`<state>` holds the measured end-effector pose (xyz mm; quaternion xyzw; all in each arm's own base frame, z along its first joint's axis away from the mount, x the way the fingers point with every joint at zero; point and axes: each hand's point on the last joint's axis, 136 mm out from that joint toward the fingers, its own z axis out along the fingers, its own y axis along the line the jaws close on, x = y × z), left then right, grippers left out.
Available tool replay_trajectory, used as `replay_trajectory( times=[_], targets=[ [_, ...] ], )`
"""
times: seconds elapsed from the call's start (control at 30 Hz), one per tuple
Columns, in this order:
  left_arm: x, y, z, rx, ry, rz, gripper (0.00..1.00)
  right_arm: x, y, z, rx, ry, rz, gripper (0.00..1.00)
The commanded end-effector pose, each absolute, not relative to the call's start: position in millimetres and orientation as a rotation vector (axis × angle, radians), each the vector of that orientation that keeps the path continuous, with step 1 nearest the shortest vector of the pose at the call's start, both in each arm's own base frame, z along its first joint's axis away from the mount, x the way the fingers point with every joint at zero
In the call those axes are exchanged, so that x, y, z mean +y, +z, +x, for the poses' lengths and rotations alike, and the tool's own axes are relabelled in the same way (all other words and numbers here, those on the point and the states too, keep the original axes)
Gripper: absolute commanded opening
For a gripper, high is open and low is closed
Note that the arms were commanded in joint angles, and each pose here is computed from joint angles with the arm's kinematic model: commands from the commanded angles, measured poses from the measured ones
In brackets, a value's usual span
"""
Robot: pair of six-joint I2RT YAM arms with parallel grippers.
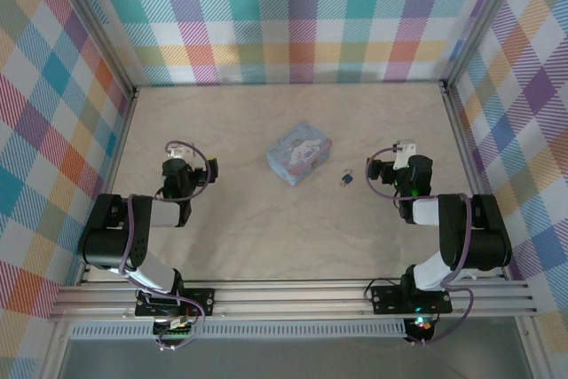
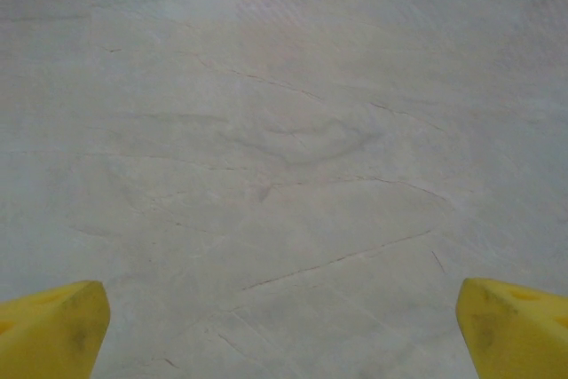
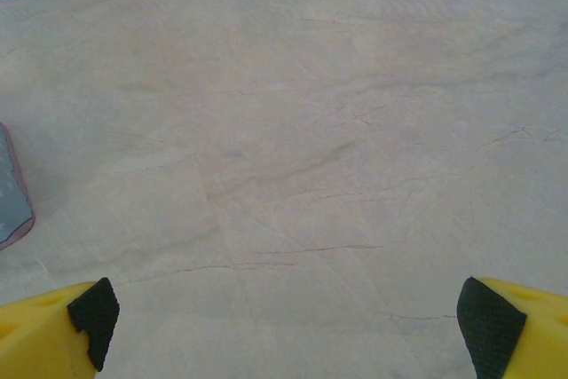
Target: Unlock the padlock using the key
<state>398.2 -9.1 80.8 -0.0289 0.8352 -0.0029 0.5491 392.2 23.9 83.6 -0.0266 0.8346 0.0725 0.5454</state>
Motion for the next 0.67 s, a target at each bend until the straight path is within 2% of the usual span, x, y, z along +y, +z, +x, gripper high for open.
replay_trajectory(
  times=[0.0,0.63],
  targets=[
    [-13.2,78.2,399.2,1.997,-0.050,-0.071,1.00,25.1,91.9,397.1,1.949,0.191,-0.062,1.00],
    [-13.6,78.0,399.1,1.997,-0.039,-0.069,1.00,25.3,91.7,397.2,1.952,0.192,-0.063,1.00]
  ],
)
